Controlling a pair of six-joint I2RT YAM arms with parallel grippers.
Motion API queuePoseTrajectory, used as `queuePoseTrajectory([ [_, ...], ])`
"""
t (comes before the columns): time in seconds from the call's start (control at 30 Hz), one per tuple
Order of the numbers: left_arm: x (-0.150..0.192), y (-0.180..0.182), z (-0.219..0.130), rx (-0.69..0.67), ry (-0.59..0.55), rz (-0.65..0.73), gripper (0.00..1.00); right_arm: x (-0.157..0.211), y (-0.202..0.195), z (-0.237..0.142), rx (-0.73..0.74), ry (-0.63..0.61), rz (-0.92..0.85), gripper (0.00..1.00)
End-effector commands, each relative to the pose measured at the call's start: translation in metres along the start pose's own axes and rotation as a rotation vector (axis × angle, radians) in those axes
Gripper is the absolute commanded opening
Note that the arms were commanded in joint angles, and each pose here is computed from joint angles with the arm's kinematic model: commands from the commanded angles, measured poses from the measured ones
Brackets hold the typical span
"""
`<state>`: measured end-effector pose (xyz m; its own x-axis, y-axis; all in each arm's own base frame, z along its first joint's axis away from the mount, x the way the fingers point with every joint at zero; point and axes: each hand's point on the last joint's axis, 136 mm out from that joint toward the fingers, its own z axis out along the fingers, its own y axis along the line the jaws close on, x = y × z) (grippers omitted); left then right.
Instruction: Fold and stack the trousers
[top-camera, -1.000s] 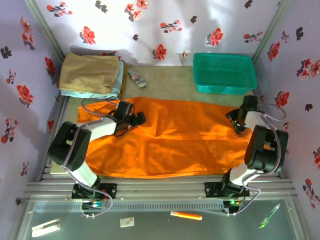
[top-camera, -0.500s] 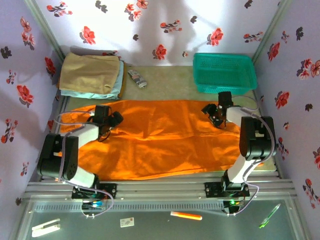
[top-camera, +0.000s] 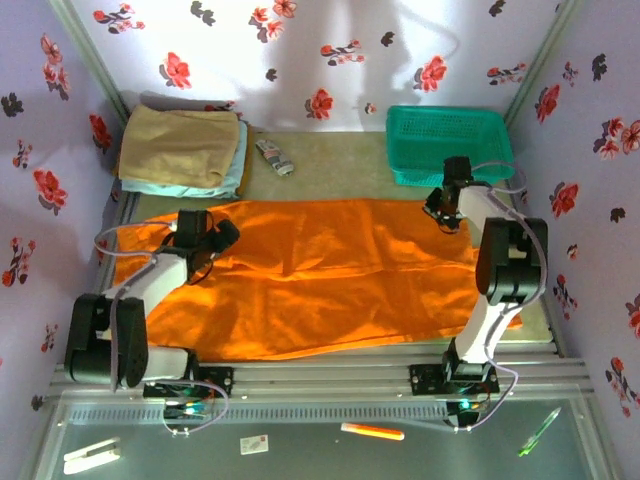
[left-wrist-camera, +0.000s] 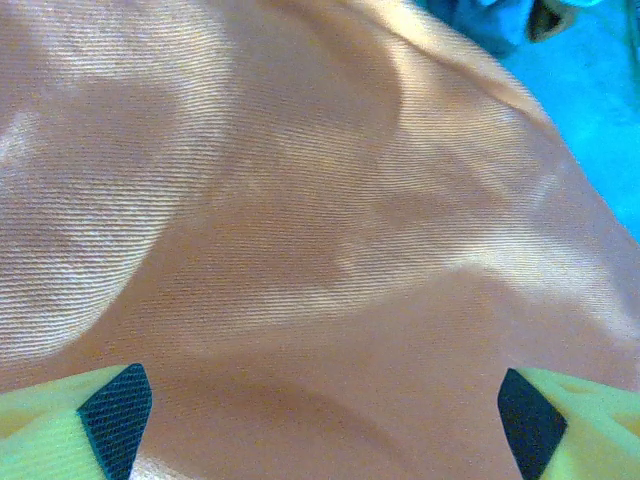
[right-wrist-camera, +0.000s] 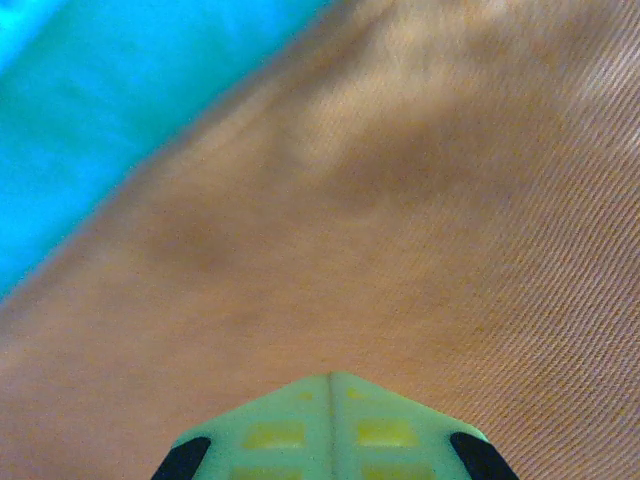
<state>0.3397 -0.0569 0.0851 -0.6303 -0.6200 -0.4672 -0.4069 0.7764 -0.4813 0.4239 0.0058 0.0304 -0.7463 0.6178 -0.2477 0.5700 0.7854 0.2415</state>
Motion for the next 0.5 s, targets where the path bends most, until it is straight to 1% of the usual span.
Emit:
queuePoseTrajectory([
  [0.0, 0.009, -0.003, -0.010, 0.030, 0.025, 0.033, 0.93, 0.025, -0.025, 0.016, 0.113, 0.106, -0.050, 0.00],
  [0.1, 0.011, -0.007, -0.015, 0.059, 0.024, 0.027, 0.93, 0.031, -0.034, 0.028, 0.158, 0.165, -0.073, 0.00],
  [0.2, 0.013, -0.010, -0.018, 0.085, 0.022, 0.024, 0.93, 0.024, -0.039, 0.035, 0.181, 0.175, -0.082, 0.00],
  [0.3, 0.014, -0.012, -0.017, 0.104, 0.022, 0.026, 0.93, 0.008, -0.041, 0.040, 0.238, 0.155, -0.114, 0.00],
  [0.47, 0.016, -0.014, -0.014, 0.112, 0.035, 0.044, 0.93, -0.017, -0.034, 0.049, 0.266, 0.137, -0.133, 0.00],
])
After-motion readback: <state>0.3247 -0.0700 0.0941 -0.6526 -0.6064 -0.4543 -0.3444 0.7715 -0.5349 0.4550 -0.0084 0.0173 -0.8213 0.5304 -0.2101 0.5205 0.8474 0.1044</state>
